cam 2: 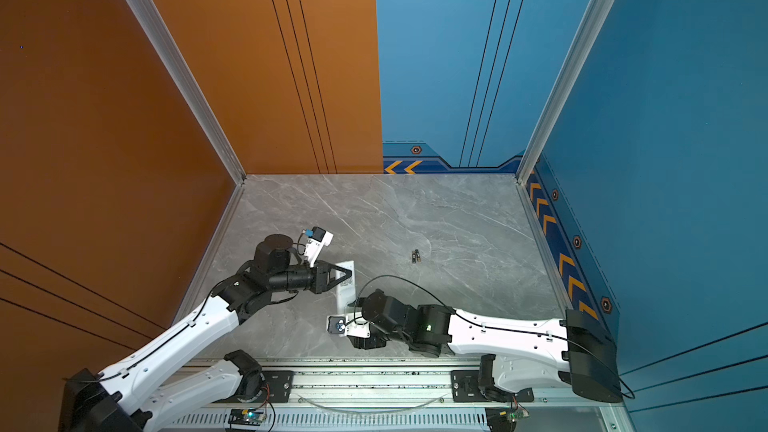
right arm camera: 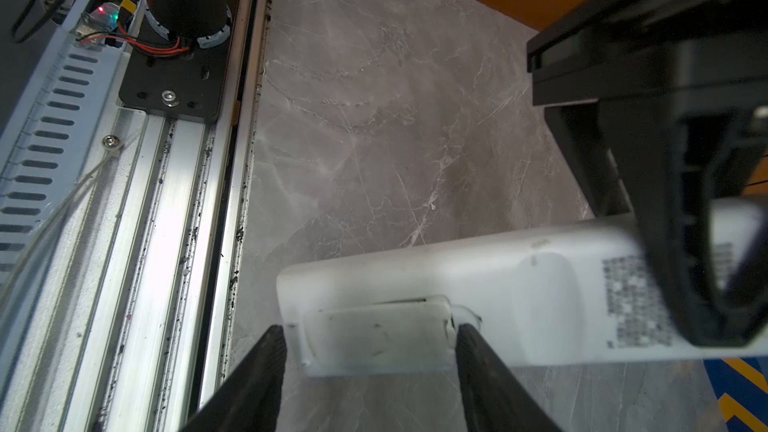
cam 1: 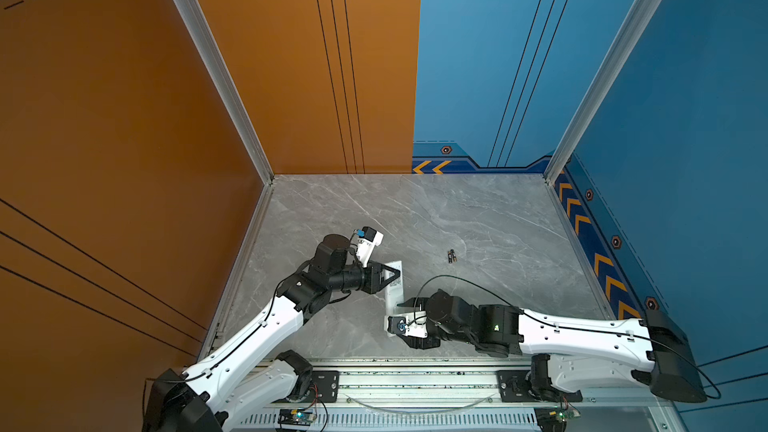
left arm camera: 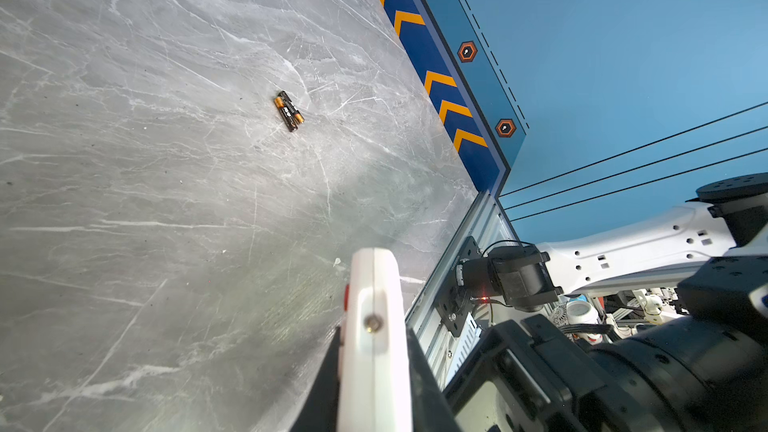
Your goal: Load the batteries into the remote control
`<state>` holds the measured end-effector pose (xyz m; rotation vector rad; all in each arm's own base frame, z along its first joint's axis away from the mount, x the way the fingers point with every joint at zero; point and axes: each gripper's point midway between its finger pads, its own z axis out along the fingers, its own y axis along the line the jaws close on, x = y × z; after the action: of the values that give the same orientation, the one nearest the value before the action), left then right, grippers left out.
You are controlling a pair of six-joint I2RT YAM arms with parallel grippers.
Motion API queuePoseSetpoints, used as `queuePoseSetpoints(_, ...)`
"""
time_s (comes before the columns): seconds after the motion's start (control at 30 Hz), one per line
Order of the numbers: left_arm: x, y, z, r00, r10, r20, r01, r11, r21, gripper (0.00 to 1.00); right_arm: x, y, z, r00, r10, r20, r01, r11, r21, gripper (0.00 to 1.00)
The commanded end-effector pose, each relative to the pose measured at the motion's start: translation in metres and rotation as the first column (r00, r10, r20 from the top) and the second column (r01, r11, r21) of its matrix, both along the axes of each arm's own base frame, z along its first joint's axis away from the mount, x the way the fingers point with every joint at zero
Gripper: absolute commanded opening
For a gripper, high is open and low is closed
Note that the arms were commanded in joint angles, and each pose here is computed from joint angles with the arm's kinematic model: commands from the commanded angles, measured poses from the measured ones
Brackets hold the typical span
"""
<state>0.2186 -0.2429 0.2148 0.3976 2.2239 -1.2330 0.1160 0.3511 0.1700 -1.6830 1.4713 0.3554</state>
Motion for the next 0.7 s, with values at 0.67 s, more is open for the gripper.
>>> queuePoseSetpoints(0.67, 0.0106, -0.0002, 0.0310, 0.995, 0.026, 0.098, -0.019, 0.997, -0.069, 0.00, -0.0080, -0.0069, -0.0036, 1.000, 0.021, 0.000, -0.021, 0.999, -0.032, 0.66)
